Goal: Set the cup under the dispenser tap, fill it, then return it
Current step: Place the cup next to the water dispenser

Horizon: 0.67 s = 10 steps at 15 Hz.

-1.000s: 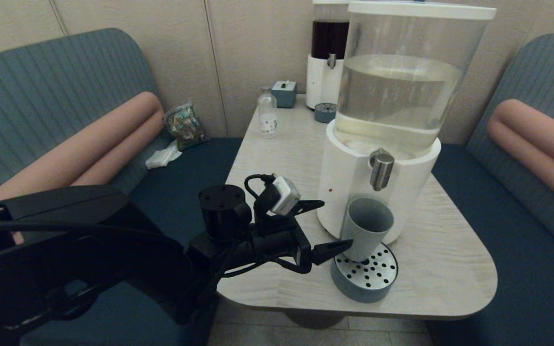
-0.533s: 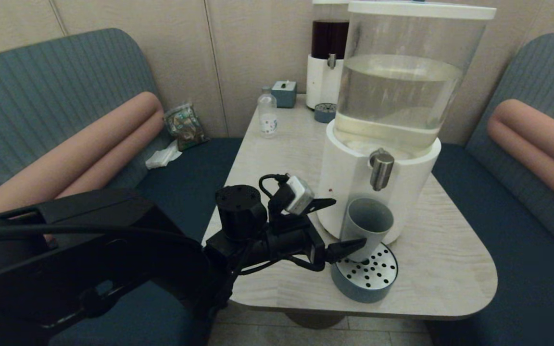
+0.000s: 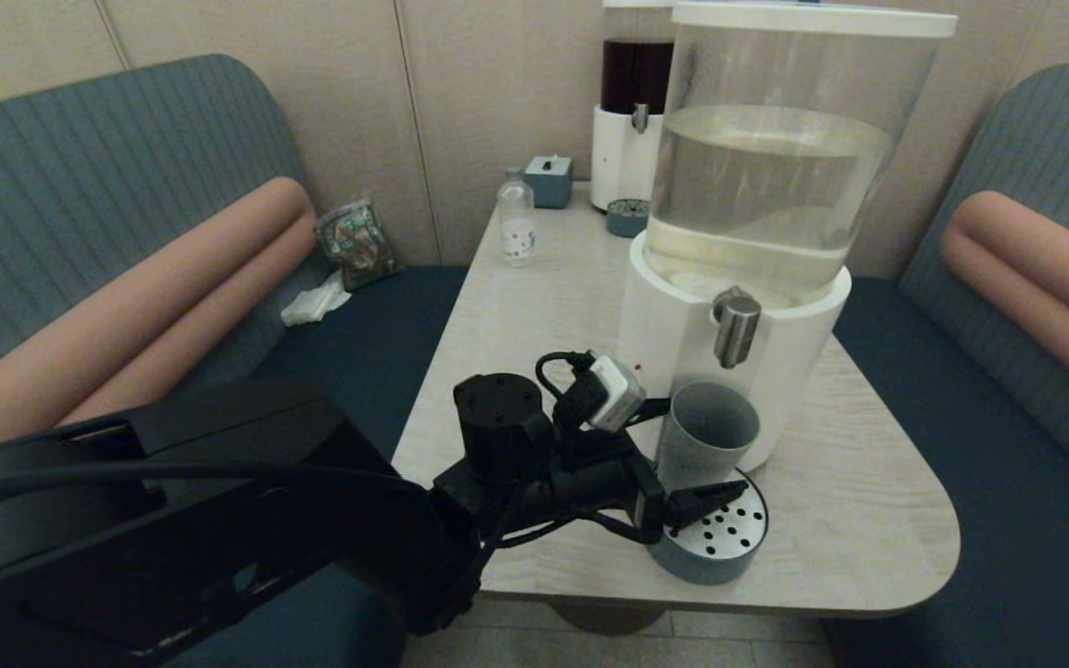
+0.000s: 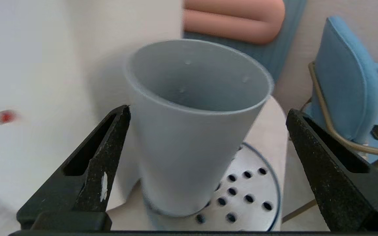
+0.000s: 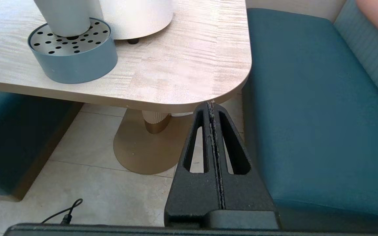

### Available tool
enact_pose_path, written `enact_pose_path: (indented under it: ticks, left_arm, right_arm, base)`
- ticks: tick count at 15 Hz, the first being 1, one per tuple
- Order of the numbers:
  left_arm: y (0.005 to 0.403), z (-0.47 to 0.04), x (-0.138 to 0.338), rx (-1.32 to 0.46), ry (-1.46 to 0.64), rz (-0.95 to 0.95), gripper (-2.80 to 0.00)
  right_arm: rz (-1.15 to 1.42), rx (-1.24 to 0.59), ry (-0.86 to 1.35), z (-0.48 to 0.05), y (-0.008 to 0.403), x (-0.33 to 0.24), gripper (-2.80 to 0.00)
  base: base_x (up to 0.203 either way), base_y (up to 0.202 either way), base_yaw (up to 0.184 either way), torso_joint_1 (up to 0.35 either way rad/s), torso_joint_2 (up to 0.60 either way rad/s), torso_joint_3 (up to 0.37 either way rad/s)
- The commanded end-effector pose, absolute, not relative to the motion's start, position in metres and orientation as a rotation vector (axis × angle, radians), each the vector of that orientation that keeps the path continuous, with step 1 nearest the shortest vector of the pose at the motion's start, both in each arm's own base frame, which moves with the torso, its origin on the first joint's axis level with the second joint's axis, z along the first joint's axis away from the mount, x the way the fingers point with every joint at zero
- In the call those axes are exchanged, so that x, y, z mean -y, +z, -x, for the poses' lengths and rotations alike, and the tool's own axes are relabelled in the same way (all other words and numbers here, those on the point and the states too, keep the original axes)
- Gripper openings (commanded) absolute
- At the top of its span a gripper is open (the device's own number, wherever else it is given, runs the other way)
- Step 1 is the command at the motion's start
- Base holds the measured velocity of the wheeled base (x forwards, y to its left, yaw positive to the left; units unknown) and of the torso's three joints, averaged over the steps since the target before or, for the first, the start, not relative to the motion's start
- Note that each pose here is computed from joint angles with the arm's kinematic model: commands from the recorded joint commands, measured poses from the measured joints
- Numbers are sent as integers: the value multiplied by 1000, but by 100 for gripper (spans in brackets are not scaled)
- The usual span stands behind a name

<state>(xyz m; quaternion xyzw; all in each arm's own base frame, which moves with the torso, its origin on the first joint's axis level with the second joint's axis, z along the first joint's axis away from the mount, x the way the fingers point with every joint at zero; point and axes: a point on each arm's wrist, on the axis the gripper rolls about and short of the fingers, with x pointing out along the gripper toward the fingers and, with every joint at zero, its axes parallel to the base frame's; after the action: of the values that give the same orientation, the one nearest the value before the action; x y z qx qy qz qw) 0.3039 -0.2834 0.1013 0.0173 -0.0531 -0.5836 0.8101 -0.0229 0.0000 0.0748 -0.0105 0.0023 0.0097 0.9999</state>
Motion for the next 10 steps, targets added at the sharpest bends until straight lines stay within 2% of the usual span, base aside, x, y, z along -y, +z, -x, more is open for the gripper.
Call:
enact_pose_path:
  ticks: [1, 10]
  left_arm:
    - [99, -303, 289, 119, -1253, -35, 0]
    - [90, -306, 299, 118, -1244, -16, 0]
  right_arm:
    - [21, -1, 20, 23, 75, 0, -280]
    - [21, -3, 20, 23, 74, 0, -280]
  base:
    - [0, 0, 0, 0, 0, 0]
    - [0, 0, 0, 0, 0, 0]
